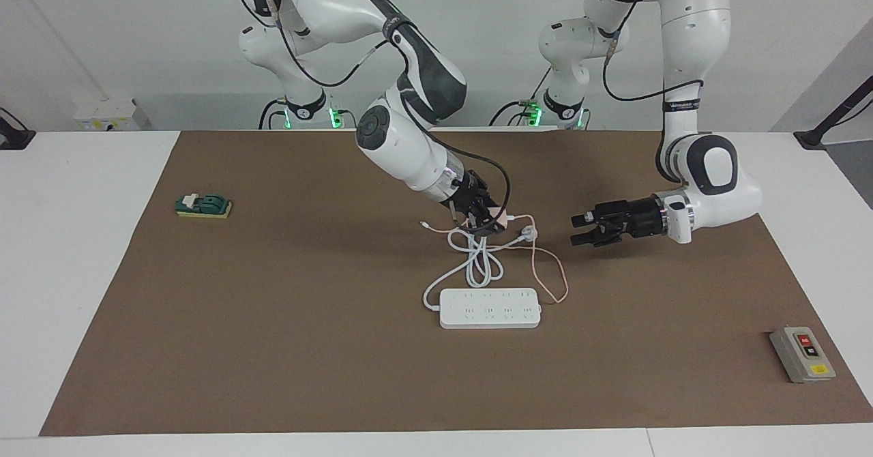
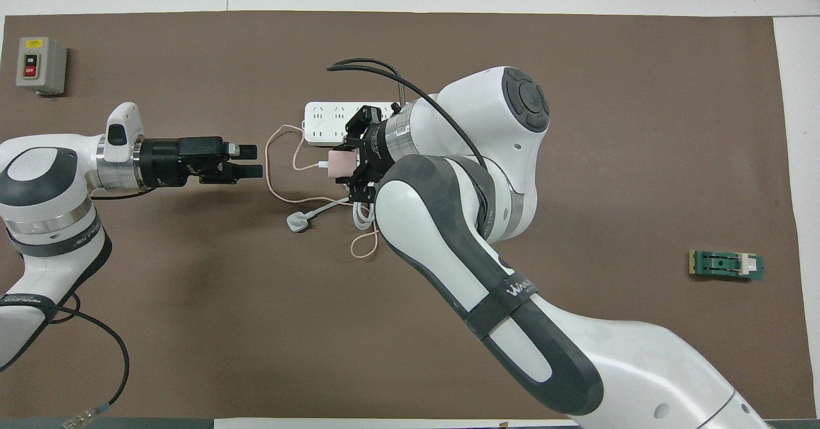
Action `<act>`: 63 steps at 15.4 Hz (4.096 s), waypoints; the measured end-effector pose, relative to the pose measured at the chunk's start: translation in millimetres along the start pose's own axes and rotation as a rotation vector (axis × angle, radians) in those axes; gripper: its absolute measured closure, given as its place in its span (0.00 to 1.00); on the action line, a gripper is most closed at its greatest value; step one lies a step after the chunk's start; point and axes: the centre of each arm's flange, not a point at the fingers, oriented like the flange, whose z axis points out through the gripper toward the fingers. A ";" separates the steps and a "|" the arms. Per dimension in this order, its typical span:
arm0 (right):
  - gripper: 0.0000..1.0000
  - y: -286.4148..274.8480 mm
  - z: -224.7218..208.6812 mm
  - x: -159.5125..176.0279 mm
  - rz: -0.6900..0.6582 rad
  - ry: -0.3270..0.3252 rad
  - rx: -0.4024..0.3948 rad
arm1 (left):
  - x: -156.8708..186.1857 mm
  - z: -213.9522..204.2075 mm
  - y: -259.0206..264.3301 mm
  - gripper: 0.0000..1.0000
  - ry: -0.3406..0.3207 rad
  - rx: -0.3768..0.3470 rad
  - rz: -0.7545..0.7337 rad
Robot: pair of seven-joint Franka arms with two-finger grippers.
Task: Plug charger into power strip
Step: 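Carry the charger beside the power strip while the left gripper approaches, then close the left gripper on the charger held by the right gripper, then open the right gripper and withdraw it from the charger, then pull the charger back with the left gripper while the right gripper retracts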
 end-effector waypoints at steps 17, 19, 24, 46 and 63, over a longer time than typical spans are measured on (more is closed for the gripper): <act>0.50 -0.5 -1.1 0.7 0.001 0.002 -0.003 | -25.7 104.8 27.5 0.00 -0.004 -0.139 0.099; 0.50 -0.5 -1.1 0.7 0.001 0.002 -0.003 | -24.0 107.2 31.1 0.00 0.008 -0.147 0.120; 0.50 -2.2 -3.2 2.8 0.004 0.003 0.000 | -23.1 119.4 35.4 0.00 0.024 -0.134 0.137; 0.50 -4.3 -5.8 5.1 0.008 0.004 0.004 | -26.5 129.0 37.3 0.71 0.010 -0.130 0.151; 0.00 -57.3 -120.7 64.7 0.047 0.045 0.071 | -1.8 74.9 50.7 0.71 -0.089 0.149 0.383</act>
